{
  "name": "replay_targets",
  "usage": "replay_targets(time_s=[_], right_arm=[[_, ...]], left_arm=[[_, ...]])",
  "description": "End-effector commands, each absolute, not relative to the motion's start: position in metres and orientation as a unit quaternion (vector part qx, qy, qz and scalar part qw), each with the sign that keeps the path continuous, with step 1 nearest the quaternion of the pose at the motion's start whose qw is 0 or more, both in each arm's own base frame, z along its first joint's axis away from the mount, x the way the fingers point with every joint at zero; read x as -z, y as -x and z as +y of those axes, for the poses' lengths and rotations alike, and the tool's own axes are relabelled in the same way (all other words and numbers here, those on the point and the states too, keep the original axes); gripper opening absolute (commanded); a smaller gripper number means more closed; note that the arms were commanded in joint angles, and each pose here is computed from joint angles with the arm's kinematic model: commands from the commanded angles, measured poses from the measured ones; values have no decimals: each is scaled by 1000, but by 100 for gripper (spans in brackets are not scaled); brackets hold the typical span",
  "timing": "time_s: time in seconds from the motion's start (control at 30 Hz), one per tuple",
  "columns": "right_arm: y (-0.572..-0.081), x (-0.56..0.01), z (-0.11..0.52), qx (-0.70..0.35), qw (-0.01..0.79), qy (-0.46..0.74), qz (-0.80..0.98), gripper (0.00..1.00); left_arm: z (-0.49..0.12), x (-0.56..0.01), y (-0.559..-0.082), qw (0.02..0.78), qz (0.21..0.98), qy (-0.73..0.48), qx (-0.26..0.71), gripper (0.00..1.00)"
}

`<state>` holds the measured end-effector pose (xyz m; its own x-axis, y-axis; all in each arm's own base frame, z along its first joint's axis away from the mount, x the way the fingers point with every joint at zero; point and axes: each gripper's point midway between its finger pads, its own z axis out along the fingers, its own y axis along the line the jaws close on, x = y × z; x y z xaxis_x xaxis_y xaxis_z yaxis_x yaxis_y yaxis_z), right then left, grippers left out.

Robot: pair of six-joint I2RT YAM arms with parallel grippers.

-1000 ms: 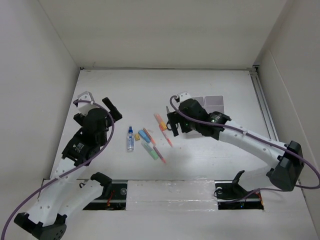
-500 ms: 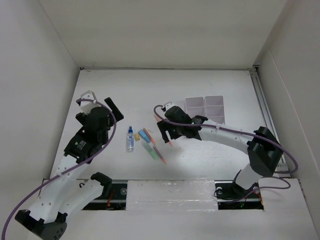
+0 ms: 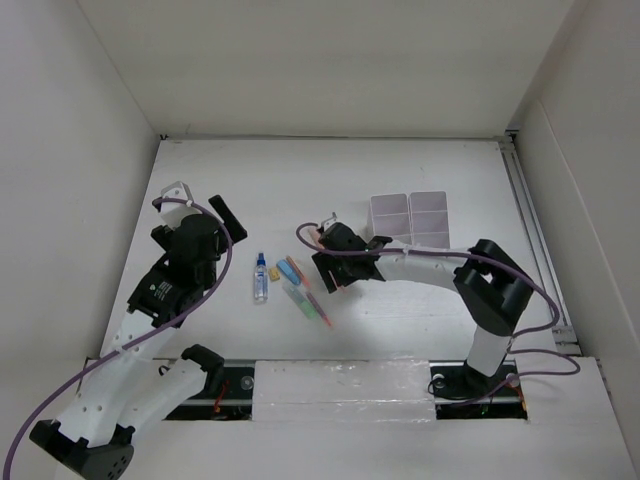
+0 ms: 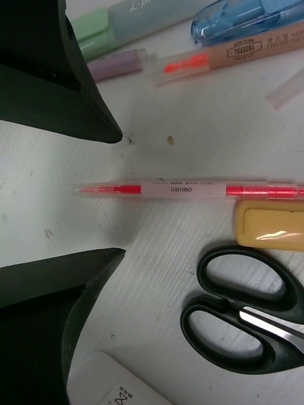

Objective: Sort the stationery into containers
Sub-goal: Pick up the pen from the center of the board.

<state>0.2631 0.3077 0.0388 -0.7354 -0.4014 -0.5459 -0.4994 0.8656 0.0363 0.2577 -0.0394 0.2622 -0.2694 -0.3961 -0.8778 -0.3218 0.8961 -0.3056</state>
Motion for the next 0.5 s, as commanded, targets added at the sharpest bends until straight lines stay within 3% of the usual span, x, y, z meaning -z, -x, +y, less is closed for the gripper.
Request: replay_targets(time_s=[0.0,0.47], right_arm=[[-277,-57,325,-108,306,236,916,73],[-288,-51,327,-85,309,241,916,71]], left_arm=[[-39,-273,-258,572,786,232,43,100],[-40,-269,-258,568,791,225,41,100]])
